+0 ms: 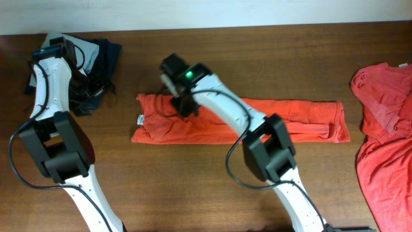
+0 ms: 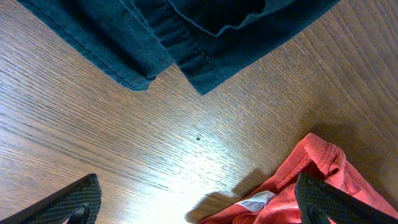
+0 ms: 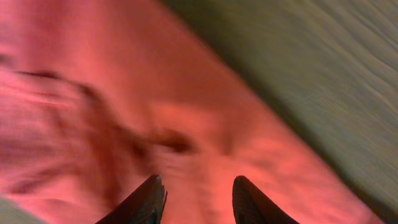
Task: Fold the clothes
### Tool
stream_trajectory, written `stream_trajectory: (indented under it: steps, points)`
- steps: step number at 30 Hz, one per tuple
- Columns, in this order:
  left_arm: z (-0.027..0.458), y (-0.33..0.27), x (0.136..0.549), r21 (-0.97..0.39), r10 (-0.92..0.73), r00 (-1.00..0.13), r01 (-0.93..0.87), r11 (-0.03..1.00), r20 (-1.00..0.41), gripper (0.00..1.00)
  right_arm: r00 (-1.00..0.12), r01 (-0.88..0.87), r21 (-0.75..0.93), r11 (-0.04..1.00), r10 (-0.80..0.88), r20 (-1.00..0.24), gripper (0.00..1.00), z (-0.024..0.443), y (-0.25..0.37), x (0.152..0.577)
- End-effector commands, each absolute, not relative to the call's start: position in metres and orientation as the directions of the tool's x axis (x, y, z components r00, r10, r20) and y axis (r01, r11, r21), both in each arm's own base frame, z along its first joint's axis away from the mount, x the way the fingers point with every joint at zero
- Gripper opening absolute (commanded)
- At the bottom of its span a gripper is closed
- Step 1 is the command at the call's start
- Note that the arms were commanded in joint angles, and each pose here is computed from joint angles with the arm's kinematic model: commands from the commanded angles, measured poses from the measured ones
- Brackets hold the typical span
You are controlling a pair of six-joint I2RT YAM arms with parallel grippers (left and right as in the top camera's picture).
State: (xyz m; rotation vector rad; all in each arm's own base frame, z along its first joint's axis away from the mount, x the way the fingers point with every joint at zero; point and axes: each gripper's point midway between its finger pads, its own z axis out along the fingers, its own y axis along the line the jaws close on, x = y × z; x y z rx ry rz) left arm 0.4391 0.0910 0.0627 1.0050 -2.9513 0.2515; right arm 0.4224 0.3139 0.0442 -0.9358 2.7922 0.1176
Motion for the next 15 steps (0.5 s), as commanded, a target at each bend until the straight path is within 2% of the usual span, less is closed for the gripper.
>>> stream_trajectory:
  steps: [1,15]
  points:
    - [0.069,0.091,0.443,-0.161,-0.61,-0.79,-0.61,0.776,0.051,0.99,-0.798,-0.578,0.027,0.816,-0.558,-0.227,0.42,0.059,0.309,0.425]
    - [0.069,0.091,0.443,-0.161,-0.61,-0.79,-0.61,0.776,0.051,0.99,-0.807,-0.58,0.056,0.813,-0.563,-0.179,0.41,0.041,0.307,0.418]
